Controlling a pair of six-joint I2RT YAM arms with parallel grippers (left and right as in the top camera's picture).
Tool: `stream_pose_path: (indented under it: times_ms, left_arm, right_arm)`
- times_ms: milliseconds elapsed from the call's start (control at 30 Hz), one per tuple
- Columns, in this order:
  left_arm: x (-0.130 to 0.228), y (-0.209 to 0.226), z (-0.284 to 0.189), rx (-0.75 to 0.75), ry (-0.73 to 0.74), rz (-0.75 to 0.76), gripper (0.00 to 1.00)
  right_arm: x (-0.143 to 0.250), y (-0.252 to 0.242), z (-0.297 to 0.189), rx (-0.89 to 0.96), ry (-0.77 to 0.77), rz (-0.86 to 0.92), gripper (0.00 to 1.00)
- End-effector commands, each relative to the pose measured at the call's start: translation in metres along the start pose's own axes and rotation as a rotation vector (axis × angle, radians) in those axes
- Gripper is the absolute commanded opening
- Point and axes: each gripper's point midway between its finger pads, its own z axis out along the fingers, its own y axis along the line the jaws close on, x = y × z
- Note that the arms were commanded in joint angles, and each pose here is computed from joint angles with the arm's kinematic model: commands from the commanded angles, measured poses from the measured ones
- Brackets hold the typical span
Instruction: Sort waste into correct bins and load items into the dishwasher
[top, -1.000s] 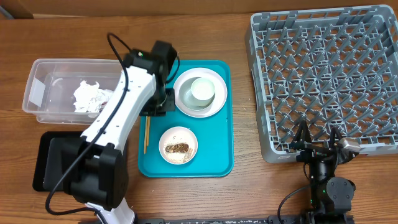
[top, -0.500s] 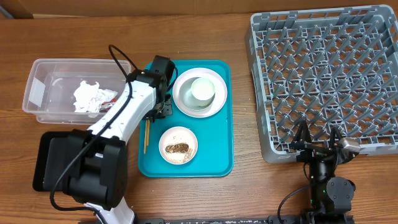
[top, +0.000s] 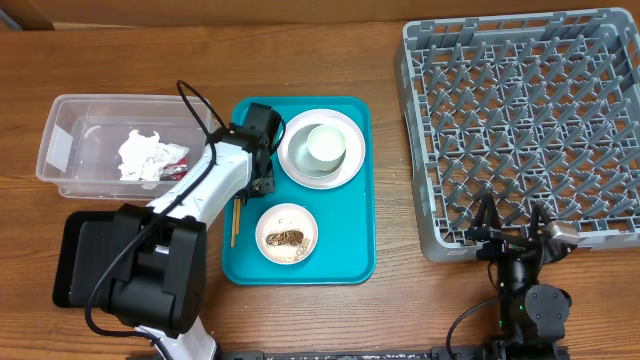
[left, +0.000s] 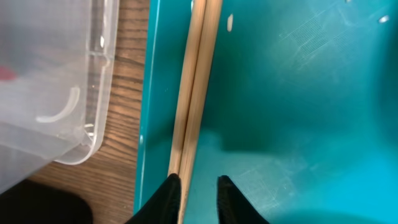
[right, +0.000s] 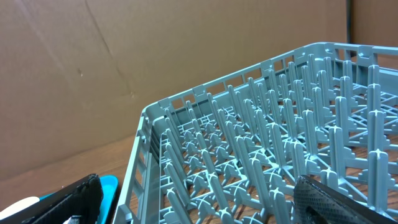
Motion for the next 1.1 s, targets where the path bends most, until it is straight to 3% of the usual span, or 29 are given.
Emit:
stream_pose_path:
  times_ms: [0,67,233,1067]
  left_arm:
    - [-0.002,0.009,0.001,-0.030,-0.033,0.013,0.11]
    - [-0.005,0.017,0.000,-0.077,-0.053,0.014,0.04]
    - [-0.013,0.033,-0.002,-0.172,-0.095,0.013,0.04]
    - [0.011,0.020,0.023,-0.095,-0.063,0.015,0.04]
  right_arm:
    - [0.000,-0.003,0.000,0.010,-0.010,-0.006,1.00]
    - [0.001,-0.003,0.000,0.010,-0.009,-0.005,1.00]
    - [0.000,-0.003,0.000,0.010,-0.010,-0.005,1.00]
    - [0.001,-0.003,0.000,0.010,-0.009,-0.005,1.00]
